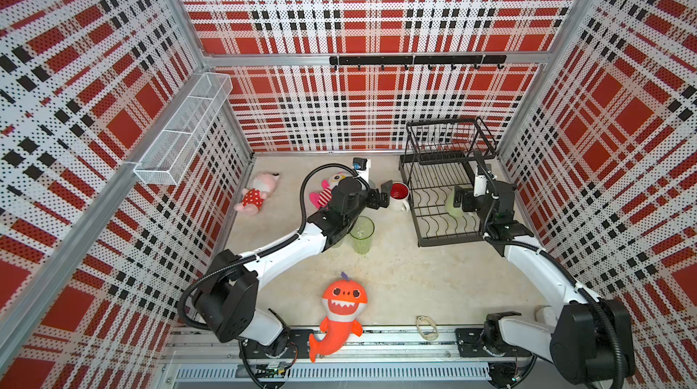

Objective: Load cups into a dish rack
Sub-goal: Place the cup upside down at the dish rack, then move the cup to the dish rack.

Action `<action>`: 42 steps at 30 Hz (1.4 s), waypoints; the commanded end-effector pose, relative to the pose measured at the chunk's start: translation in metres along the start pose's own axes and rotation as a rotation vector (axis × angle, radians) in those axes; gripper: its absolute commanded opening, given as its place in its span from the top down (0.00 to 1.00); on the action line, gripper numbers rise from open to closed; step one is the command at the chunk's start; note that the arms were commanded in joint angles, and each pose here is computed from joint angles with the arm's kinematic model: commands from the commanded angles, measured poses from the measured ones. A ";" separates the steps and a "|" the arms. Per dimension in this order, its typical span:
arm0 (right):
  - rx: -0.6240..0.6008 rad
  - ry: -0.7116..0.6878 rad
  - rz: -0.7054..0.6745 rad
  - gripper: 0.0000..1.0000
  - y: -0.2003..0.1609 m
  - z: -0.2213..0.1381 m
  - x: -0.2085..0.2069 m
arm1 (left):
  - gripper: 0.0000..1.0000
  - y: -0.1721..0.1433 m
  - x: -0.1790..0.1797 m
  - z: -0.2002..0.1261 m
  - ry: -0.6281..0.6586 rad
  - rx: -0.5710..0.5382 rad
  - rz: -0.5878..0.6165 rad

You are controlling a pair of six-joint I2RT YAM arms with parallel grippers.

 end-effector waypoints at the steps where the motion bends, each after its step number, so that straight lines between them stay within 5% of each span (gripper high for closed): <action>1: 0.200 0.047 0.115 0.00 -0.028 0.011 0.007 | 0.02 0.009 0.011 -0.010 0.036 0.047 0.017; 12: 0.204 0.048 -0.024 0.00 -0.021 0.034 -0.019 | 0.02 -0.002 0.030 -0.011 0.016 0.097 0.068; 19: 0.240 0.229 -0.011 0.00 -0.019 0.047 -0.010 | 0.02 -0.006 0.034 -0.009 -0.010 0.103 0.046; 36: 0.369 0.409 -0.036 0.05 -0.044 0.069 0.014 | 0.02 -0.005 0.034 -0.012 -0.006 0.093 0.043; 42: 0.431 0.315 -0.078 0.10 -0.058 0.076 0.001 | 0.02 -0.003 0.033 -0.013 -0.009 0.089 0.040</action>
Point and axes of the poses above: each gripper's point midway between its finger pads, its own z axis out along the fingers, its own x axis along the line the jaws close on, y = z × x, the point moved 2 cm from there along -z, back along the fingers, and after that the axes turned 1 degree about -z, right-handed, at the moved point
